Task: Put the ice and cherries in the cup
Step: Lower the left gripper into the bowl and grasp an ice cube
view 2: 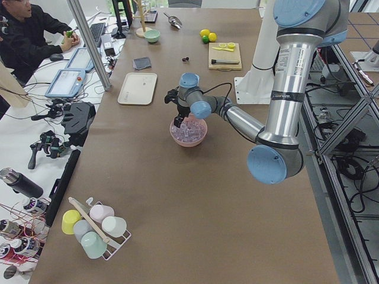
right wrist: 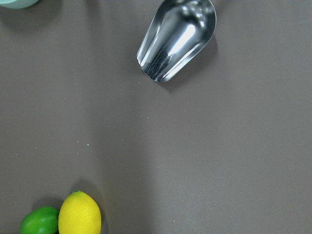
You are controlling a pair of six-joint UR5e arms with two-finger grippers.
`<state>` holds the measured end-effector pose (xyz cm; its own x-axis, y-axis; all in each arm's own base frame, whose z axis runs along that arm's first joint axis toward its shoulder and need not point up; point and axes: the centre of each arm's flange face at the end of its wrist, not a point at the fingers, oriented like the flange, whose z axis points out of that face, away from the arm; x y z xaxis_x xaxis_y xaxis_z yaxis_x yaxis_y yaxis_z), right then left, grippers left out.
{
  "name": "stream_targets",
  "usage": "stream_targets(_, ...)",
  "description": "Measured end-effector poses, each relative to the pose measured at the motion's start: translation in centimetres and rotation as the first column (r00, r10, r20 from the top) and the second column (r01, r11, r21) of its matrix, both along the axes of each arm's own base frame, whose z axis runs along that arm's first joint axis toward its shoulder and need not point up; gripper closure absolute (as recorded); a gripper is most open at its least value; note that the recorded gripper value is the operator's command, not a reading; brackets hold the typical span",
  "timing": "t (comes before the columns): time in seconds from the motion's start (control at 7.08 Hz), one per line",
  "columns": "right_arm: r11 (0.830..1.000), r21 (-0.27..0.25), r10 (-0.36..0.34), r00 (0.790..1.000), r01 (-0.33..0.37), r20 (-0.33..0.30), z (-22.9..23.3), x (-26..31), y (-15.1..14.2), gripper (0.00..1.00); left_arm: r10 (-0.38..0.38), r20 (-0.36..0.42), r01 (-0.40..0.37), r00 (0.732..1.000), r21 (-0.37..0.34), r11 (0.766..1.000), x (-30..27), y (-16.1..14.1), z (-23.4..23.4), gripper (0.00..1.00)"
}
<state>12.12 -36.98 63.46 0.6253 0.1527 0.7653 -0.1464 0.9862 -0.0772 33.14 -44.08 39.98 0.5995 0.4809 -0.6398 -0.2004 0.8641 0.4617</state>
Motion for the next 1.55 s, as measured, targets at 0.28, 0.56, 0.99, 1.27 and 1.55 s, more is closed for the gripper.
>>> stream_targets(0.28,1.000,0.000,0.000,1.000,0.000,0.000,0.00,0.00,0.00,0.00,0.002,0.003,-0.002,1.000,-0.001,1.000,0.25,-0.19,0.33,0.11)
stream_targets(0.56,1.000,0.002,-0.001,1.000,0.001,-0.001,-0.04,0.00,-0.01,0.00,0.002,0.005,-0.002,1.000,-0.005,1.000,0.35,-0.28,0.56,0.12)
stream_targets(0.99,1.000,0.004,-0.001,1.000,0.001,-0.001,-0.13,0.01,-0.06,0.00,0.005,0.005,-0.005,1.000,-0.008,1.000,0.69,-0.43,0.62,0.12)
stream_targets(1.27,1.000,0.006,-0.001,1.000,0.001,-0.001,-0.18,0.02,-0.09,0.00,0.006,0.008,-0.006,1.000,-0.011,1.000,0.85,-0.51,0.84,0.22)
stream_targets(1.55,1.000,0.008,-0.001,1.000,0.001,-0.002,-0.26,0.02,-0.10,0.00,0.007,0.012,-0.007,1.000,-0.015,1.000,0.96,-0.59,1.11,0.25)
